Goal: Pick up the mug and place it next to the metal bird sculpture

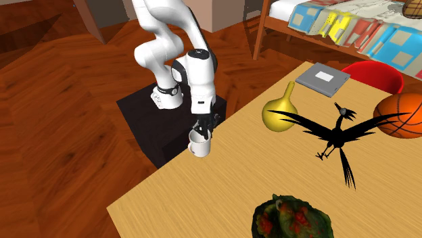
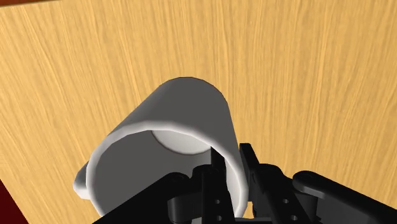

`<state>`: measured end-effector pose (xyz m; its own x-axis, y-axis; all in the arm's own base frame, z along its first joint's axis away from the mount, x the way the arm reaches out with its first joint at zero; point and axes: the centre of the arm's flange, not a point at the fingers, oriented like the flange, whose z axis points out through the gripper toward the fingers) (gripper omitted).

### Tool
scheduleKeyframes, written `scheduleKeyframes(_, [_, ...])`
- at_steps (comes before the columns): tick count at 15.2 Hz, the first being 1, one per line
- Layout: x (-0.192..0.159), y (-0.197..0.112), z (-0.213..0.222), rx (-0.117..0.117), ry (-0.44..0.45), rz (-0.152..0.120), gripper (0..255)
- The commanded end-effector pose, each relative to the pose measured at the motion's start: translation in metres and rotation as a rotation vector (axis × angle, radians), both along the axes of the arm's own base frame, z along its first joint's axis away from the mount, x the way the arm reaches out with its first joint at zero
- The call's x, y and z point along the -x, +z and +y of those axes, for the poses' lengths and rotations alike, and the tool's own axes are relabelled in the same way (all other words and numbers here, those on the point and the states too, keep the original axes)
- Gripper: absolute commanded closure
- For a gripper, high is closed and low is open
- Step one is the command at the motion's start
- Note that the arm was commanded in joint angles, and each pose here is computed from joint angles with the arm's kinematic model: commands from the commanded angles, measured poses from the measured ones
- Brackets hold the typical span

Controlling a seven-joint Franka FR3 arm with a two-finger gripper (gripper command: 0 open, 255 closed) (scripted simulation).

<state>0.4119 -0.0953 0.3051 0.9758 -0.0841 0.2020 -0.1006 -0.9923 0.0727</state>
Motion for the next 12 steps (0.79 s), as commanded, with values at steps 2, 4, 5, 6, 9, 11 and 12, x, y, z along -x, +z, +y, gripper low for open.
scheduleKeyframes(2, [-0.001, 0.018, 0.001, 0.000, 0.000, 0.000, 255])
scheduleKeyframes(4, [-0.001, 0.028, 0.001, 0.000, 0.000, 0.000, 255])
scheduleKeyframes(5, [-0.001, 0.033, 0.001, 0.000, 0.000, 0.000, 255])
scheduleKeyframes(6, [-0.001, 0.039, 0.001, 0.000, 0.000, 0.000, 255])
scheduleKeyframes(9, [-0.001, 0.055, 0.001, 0.000, 0.000, 0.000, 255])
scheduleKeyframes(11, [-0.001, 0.065, 0.001, 0.000, 0.000, 0.000, 255])
scheduleKeyframes(12, [-0.001, 0.070, 0.001, 0.000, 0.000, 0.000, 255])
